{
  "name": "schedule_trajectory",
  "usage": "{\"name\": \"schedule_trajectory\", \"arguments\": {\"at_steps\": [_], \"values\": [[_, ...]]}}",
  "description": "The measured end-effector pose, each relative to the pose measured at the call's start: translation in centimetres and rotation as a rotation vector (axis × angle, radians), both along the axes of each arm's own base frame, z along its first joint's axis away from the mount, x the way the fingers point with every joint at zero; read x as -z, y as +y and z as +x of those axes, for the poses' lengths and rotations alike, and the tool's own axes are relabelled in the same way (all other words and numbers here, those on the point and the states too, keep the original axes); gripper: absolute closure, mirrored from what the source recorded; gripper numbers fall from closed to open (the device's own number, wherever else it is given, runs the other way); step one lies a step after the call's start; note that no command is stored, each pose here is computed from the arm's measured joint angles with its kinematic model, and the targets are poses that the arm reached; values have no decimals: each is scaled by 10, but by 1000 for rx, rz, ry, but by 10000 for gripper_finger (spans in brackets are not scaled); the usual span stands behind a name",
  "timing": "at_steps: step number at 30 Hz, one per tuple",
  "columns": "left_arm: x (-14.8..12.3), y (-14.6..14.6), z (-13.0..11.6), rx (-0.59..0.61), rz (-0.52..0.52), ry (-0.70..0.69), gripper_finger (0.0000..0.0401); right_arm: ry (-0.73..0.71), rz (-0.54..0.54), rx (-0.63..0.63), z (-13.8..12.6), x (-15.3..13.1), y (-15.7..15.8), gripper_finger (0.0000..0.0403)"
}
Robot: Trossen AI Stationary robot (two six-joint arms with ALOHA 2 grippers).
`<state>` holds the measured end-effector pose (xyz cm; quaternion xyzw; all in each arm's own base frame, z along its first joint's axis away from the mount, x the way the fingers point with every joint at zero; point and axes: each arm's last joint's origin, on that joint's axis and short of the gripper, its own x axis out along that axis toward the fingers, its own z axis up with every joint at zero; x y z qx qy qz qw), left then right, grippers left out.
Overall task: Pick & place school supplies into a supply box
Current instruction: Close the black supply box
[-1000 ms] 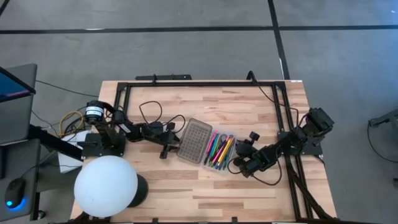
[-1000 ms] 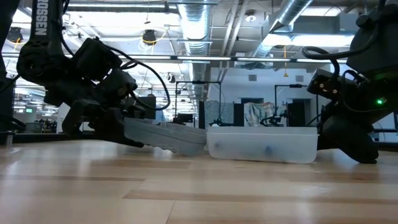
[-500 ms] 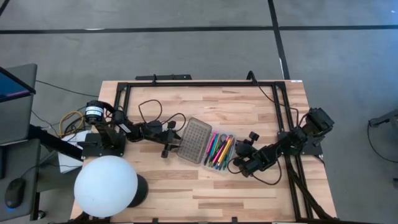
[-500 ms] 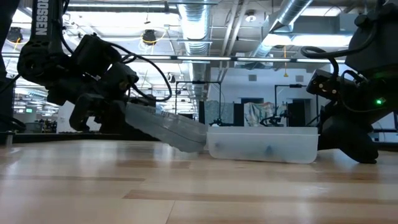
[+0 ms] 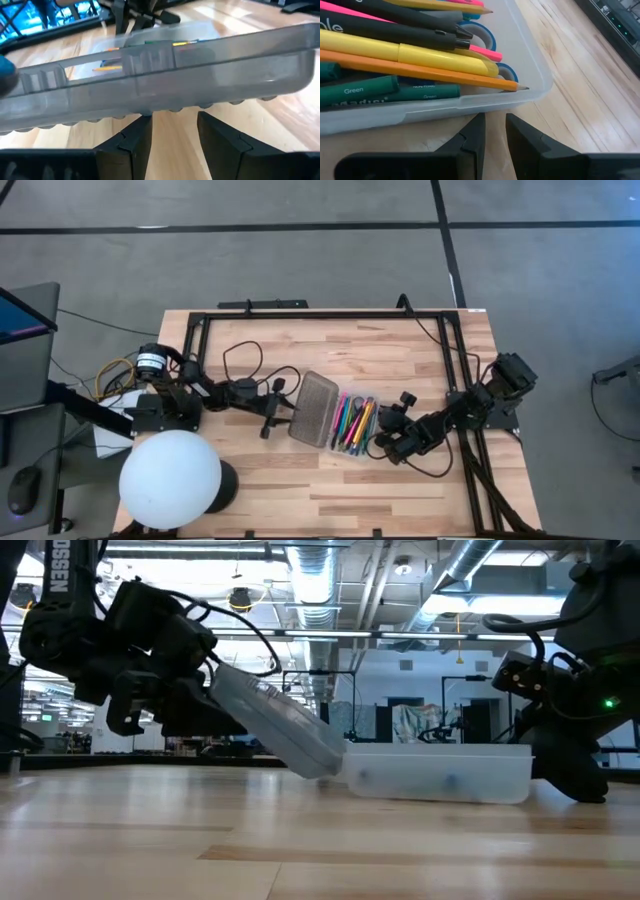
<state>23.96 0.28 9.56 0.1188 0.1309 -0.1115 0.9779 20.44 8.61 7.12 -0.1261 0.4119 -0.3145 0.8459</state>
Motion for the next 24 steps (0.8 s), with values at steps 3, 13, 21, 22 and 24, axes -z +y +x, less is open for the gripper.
{"name": "schedule_trajectory", "arguments": {"at_steps": [3, 13, 21, 22, 24], "values": [[-3, -2, 1, 8, 1, -28, 248, 3, 6, 11, 1, 0, -2, 332], [-12, -13, 11, 63, 19, -96, 248, -6, -10, -69, 12, -2, -2, 332], [-14, -20, 17, 93, 36, -93, 248, -9, 26, -43, 20, -2, -12, 332], [-14, -20, 17, 93, 36, -93, 248, -11, 29, -49, 22, -2, -13, 332], [-14, -20, 17, 90, 37, -93, 248, -23, 32, -61, 25, -3, -15, 332]]}}
